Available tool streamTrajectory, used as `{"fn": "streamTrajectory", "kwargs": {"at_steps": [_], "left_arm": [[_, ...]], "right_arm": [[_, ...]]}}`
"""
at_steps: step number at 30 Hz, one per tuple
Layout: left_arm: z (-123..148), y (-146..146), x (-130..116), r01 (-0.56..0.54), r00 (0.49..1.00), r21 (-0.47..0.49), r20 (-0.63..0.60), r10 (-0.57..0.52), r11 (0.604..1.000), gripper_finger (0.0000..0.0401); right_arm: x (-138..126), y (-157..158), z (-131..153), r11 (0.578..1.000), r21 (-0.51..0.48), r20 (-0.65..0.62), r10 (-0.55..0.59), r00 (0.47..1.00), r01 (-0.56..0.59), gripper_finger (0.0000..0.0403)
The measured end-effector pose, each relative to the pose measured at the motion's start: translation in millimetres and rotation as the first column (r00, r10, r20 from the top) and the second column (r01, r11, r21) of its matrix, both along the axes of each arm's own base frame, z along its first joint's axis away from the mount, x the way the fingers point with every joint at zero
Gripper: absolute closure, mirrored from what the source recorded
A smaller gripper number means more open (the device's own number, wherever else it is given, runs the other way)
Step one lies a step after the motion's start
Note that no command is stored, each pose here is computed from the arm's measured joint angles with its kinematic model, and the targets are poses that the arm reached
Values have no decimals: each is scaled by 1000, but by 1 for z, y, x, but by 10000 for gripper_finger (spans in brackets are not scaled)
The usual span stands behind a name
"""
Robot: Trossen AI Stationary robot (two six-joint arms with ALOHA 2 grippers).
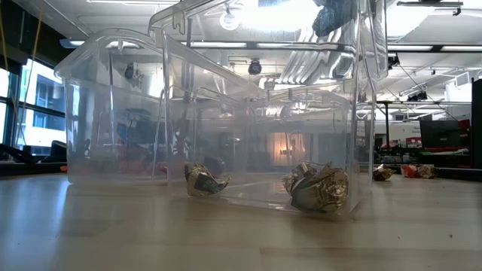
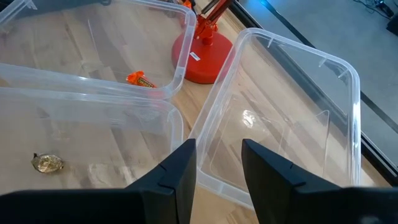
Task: Sort candy
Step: Put the gold candy into the bottom left transparent bin
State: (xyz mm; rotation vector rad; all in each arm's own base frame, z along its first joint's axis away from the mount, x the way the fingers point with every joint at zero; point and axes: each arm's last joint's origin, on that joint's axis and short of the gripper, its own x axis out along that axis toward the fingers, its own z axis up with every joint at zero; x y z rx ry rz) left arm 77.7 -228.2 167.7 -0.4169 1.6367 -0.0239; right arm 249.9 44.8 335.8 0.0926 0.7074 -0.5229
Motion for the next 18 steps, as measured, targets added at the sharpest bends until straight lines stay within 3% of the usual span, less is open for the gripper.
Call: {"fn": "streamTrajectory", "kwargs": {"at_steps": [7,14,18], "left_arm": [[-29,-9,1,96,993,75,-72,-91,993,204],[-36,-18,4,150,982,103,-129,-136,983,205],[-36,-16,8,138,982,91,-145,-124,986,248]], "right_arm": [[0,0,0,1000,-1,-3,0,1000,0,279],[-1,0,0,1000,-1,-6,0,1000,0,279],[-1,0,0,1000,1,-5,-3,1000,3,279]]}}
